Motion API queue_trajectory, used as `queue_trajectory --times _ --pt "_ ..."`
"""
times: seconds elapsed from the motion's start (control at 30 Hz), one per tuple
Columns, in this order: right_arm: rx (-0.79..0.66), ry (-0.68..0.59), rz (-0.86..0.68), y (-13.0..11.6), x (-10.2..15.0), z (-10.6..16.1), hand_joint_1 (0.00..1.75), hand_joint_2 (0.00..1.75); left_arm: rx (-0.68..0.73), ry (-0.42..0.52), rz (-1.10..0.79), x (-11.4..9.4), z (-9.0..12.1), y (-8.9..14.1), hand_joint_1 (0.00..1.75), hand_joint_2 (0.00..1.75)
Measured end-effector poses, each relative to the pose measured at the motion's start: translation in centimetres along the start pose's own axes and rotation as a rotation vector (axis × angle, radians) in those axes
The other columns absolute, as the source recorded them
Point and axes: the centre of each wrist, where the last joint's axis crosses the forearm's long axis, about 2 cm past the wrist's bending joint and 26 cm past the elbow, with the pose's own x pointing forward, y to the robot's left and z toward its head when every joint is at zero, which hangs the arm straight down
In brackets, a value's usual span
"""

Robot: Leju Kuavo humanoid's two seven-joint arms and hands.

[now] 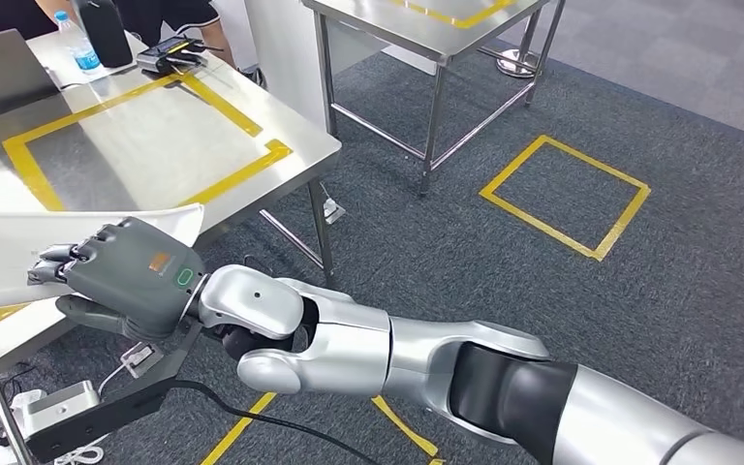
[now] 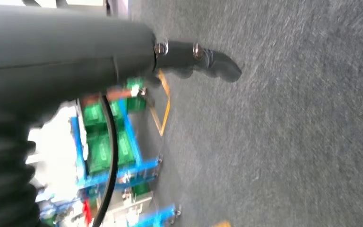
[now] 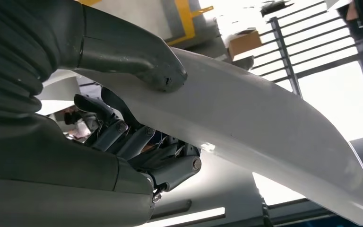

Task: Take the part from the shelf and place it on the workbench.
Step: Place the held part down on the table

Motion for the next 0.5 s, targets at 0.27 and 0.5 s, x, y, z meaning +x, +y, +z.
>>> queue_trajectory --times 0.27,0.5 --pt "-0.005 -0.007 -0.003 -0.06 0.2 -0.18 1.75 1.75 0.002 -0.003 0.0 0.07 0.03 0.09 0.0 1.75" --pt "-0.004 -0.006 -0.005 0.26 0.26 -0.02 1.75 1.75 0.008 -0.003 -0.002 -0.1 0.03 0.36 0.0 1.75"
